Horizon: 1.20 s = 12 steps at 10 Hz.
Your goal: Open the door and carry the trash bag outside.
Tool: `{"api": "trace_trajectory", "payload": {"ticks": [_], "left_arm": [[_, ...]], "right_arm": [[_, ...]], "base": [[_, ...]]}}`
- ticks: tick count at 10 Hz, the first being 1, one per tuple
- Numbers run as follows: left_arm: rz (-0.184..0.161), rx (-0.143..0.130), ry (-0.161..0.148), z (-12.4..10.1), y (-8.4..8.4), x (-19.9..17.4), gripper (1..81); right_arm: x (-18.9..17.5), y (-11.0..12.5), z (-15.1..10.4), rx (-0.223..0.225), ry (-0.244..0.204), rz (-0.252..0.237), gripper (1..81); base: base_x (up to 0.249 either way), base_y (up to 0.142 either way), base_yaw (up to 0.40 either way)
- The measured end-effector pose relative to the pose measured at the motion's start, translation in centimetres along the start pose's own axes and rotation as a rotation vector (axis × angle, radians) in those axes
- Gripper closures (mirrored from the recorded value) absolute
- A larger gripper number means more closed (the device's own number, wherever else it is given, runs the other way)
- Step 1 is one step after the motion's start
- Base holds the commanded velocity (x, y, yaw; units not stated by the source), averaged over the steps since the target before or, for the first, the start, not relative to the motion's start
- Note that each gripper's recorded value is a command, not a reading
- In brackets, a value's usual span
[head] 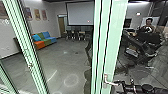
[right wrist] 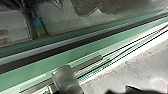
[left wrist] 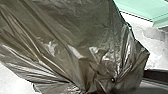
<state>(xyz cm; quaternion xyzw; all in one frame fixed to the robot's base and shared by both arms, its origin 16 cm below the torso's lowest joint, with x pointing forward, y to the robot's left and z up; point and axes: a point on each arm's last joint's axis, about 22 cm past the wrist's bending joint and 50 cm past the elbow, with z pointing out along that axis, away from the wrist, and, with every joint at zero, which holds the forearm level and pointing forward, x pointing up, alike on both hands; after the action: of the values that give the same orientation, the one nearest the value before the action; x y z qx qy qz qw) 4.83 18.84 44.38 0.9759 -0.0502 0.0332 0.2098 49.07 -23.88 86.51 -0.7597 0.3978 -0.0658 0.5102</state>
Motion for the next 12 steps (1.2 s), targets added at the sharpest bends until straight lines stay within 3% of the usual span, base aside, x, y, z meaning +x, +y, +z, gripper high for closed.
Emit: {"api": "trace_trajectory", "payload": {"ticks": [3, 8, 12], "left_arm": [[0.000, 0.000, -0.001, 0.0, 0.0, -0.1, 81.1], [-0.002, -0.002, -0.001, 0.1, 0.2, -0.1, 81.1], [-0.001, -0.006, -0.001, 0.2, 0.5, -0.1, 81.1]], "right_arm": [[-0.2, 0.0, 0.8, -0.002, -0.009, 0.011, 1.0], [0.4, 1.1, 2.3, -0.042, -0.047, 0.077, 1.0], [0.5, 2.7, 2.9, -0.055, -0.035, 0.150, 1.0]], "base": [[0.000, 0.000, 0.000], [0.000, 0.000, 0.000], [0.000, 0.000, 0.000]]}}
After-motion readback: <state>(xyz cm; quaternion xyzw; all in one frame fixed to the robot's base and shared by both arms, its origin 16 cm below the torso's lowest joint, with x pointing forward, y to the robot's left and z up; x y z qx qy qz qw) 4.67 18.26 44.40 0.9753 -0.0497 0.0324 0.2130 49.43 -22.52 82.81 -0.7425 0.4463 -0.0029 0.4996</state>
